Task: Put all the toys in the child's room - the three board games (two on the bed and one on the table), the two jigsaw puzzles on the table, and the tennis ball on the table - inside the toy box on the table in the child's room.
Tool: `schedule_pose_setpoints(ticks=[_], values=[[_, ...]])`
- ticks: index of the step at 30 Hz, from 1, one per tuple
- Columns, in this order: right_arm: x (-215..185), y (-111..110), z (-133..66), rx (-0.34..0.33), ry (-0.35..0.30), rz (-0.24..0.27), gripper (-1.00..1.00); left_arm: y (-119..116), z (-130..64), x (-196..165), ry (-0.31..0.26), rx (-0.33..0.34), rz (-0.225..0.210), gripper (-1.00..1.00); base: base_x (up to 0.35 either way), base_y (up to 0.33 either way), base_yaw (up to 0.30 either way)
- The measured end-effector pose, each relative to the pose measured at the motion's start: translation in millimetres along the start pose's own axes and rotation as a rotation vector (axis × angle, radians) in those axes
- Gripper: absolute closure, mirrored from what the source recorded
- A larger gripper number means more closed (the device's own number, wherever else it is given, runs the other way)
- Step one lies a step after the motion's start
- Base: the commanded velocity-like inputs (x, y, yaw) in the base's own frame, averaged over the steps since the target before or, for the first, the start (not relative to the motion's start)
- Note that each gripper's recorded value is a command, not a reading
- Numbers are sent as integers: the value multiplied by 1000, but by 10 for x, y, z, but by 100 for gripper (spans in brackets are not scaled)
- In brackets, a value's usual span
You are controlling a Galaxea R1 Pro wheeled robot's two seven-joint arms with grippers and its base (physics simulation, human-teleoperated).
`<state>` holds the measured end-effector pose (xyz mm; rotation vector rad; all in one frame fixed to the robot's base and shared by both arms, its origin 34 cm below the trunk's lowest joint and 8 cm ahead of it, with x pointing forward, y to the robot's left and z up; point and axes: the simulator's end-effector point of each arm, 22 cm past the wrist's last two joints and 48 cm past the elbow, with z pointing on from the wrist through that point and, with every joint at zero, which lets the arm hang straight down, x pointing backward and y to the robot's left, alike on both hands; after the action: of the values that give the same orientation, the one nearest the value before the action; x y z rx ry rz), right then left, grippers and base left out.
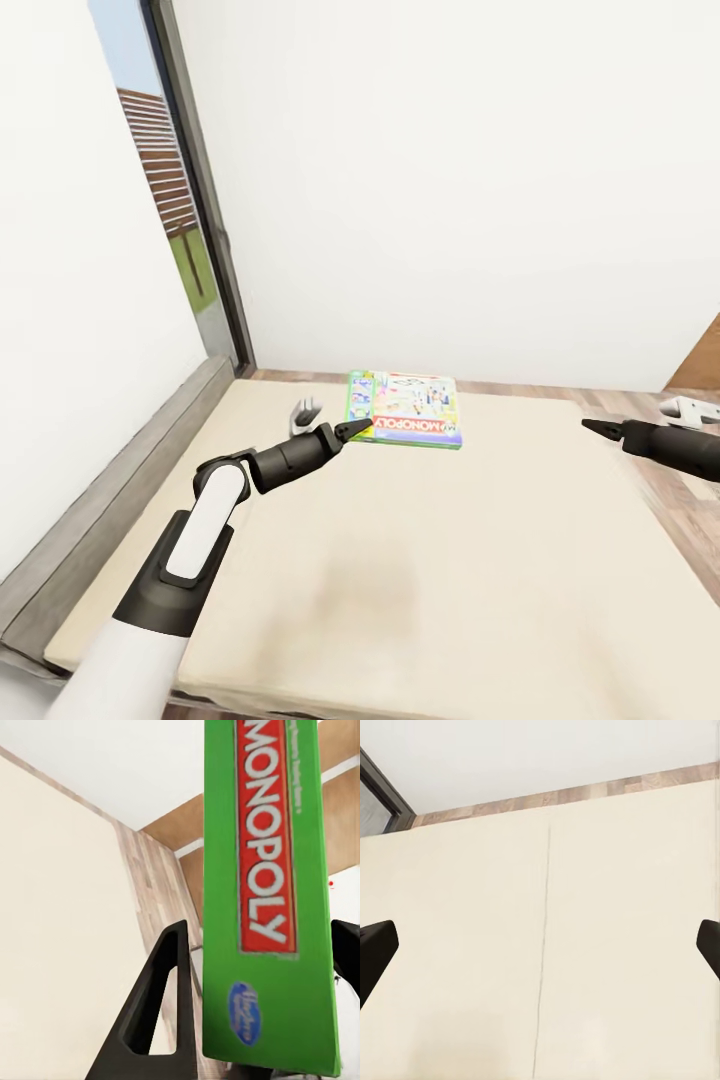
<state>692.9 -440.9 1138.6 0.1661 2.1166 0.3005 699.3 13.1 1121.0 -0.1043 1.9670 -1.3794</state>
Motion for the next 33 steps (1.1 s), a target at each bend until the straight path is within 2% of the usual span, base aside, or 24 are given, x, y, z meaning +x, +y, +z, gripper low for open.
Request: schedule_pose_setpoints(ticks=[33], values=[[-187, 86, -205, -13, -46, -8, -100, -234, -88, -69, -8, 14, 38, 100, 0, 0, -130]])
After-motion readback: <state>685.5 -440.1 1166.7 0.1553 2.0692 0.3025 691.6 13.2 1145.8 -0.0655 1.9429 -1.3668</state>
